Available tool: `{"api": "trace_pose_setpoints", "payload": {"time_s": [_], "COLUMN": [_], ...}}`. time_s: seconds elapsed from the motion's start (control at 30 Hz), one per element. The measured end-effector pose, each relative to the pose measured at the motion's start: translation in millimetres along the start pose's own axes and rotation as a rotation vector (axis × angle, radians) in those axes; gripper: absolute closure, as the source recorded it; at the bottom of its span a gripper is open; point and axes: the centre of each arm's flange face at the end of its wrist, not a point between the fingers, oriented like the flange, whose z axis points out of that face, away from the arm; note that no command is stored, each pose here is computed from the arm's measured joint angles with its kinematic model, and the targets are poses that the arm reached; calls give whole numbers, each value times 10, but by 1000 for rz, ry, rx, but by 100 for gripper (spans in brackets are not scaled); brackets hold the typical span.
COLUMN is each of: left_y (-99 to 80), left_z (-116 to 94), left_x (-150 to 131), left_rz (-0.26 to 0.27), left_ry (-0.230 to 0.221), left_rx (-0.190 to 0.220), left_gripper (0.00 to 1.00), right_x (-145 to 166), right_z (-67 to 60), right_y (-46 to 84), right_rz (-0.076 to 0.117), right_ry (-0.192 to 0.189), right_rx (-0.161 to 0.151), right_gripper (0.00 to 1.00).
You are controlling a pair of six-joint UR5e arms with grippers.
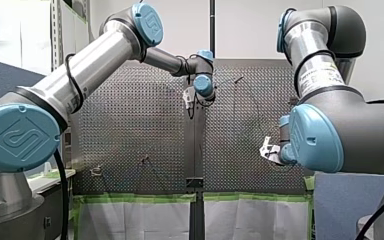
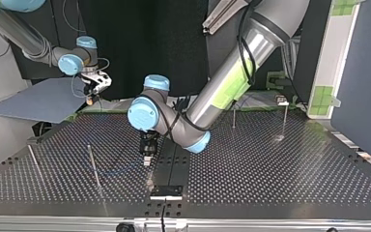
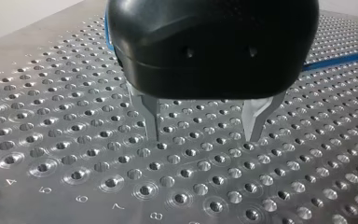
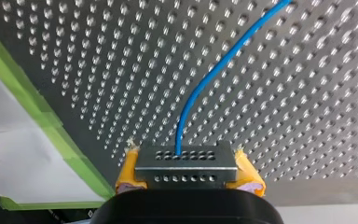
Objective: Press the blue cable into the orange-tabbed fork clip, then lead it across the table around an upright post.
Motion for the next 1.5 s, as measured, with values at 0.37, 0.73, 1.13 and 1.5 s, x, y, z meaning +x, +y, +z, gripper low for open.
{"api": "trace_pose_setpoints", "payload": {"time_s": [0.37,0.73,1.13,1.5], "left_y": [3,3,6,26], "left_z": [0,-1,-1,14], "left_x": [2,5,4,-4], "left_rz": [0,-1,-2,-4], "left_ry": [0,1,1,-1], "left_rx": [-2,-2,-4,-4], "left_gripper": [13,13,13,13], "right_x": [-460,-889,-1415,-1588], "right_z": [112,175,161,162], "right_y": [287,598,873,960], "right_rz": [49,79,108,105], "right_ry": [-1,-5,-55,-81], "right_rx": [-24,-47,-65,-77], "right_gripper": [100,100,100,100]}}
